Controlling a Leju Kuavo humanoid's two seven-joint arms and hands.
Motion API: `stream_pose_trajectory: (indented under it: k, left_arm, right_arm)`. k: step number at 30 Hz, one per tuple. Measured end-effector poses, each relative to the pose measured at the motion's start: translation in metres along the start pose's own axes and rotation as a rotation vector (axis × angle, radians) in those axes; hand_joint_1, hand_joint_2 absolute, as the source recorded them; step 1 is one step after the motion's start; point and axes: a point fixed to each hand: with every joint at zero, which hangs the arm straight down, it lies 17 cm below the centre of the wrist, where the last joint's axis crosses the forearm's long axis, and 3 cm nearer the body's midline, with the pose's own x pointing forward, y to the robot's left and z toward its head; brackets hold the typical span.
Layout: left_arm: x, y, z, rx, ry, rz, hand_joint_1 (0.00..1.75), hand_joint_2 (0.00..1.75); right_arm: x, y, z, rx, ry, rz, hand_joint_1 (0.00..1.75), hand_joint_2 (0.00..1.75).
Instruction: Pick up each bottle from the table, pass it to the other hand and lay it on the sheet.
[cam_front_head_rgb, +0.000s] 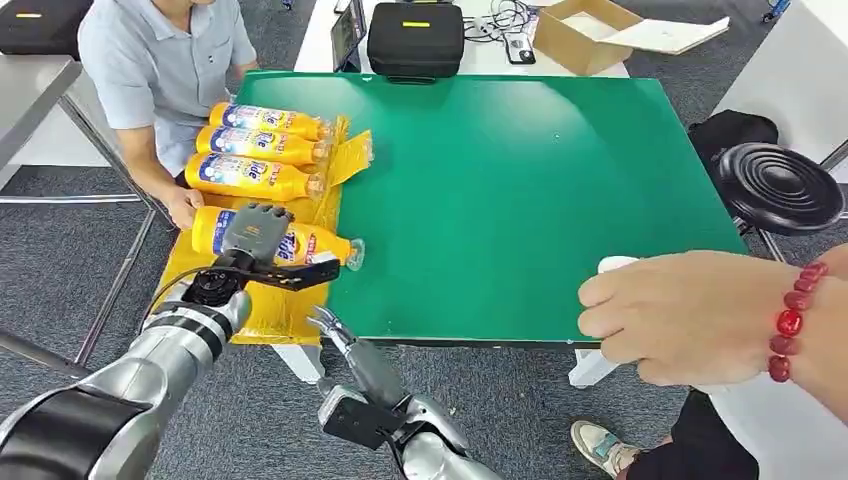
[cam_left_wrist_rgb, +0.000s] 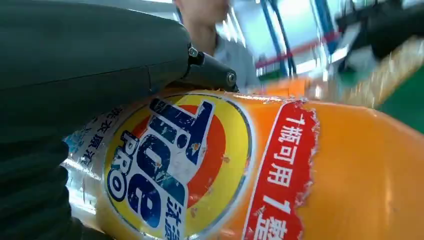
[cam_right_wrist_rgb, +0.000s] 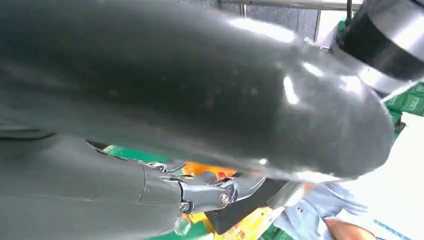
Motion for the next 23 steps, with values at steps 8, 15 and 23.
stream_pose_trajectory:
  k: [8, 15, 23]
  left_arm:
    - [-0.001, -0.043, 0.011, -0.215, 0.005, 0.079, 1.75, 1.75]
    - [-0.002, -0.057, 0.017, -0.292, 0.029, 0.239, 0.89, 1.75]
    - [0.005, -0.066, 0.024, -0.342, -0.012, 0.391, 0.00, 1.75]
  right_arm:
    - [0.000, 0.007, 0.001, 0.030, 0.001, -0.009, 0.00, 0.00]
    - [-0.001, 0.011, 0.002, 0.047, 0.002, -0.012, 0.00, 0.00]
    - [-0.002, 0.015, 0.004, 0.064, 0.005, -0.016, 0.00, 0.00]
